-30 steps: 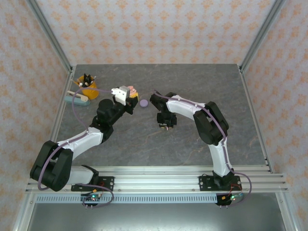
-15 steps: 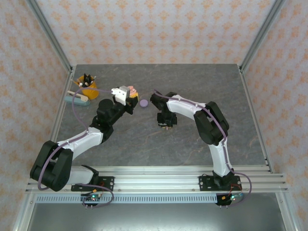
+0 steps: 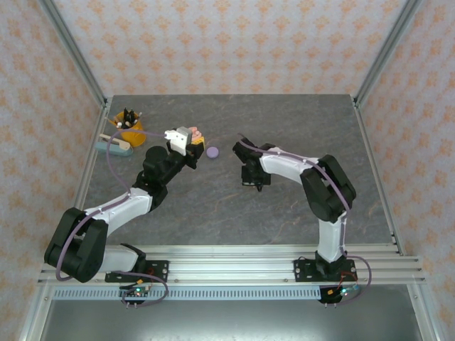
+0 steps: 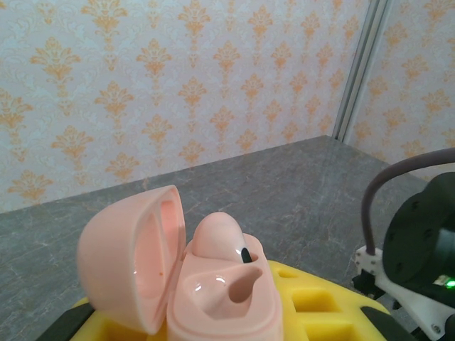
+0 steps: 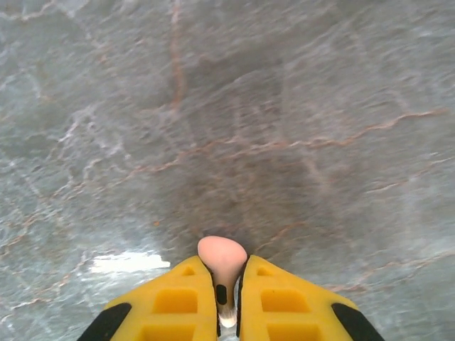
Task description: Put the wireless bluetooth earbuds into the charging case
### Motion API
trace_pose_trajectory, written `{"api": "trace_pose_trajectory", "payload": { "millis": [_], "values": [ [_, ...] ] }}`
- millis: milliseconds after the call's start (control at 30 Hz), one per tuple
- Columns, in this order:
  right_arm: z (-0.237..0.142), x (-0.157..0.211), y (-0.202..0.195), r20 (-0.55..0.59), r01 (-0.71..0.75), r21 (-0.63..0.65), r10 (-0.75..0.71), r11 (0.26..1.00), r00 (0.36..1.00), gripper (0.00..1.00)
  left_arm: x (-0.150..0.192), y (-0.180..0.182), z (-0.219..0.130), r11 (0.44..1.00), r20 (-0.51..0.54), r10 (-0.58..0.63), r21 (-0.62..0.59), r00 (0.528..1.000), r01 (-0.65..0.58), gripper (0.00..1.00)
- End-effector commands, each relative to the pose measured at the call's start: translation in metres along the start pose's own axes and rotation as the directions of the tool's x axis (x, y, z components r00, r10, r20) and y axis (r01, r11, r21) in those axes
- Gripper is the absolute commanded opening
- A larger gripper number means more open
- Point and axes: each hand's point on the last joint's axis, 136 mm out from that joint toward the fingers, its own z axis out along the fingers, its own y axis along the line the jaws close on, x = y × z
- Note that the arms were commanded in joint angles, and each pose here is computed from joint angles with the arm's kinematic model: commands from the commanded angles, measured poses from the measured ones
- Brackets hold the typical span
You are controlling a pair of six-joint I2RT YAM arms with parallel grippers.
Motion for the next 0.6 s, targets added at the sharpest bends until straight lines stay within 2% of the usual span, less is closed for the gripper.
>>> {"api": "trace_pose_trajectory", "payload": {
  "millis": [0,267,567],
  "values": [
    [-0.020,-0.027,-0.001,0.174,-0.005,-0.023,0.009,1.000,0.985,0.12,-0.021,-0.002,0.001,1.000,0.049,0.009,0.018,0.999,-0.010,0.00],
    [-0.048,-0.044,-0.002,0.321,-0.012,-0.093,0.042,0.996,0.946,0.12,-0.021,-0.005,0.001,0.999,0.043,0.010,0.036,0.999,-0.012,0.00],
    [-0.034,-0.030,0.002,0.220,0.016,-0.078,0.002,0.997,0.975,0.11,-0.020,-0.004,0.002,0.999,0.040,0.006,0.034,0.999,-0.007,0.00]
  ]
}}
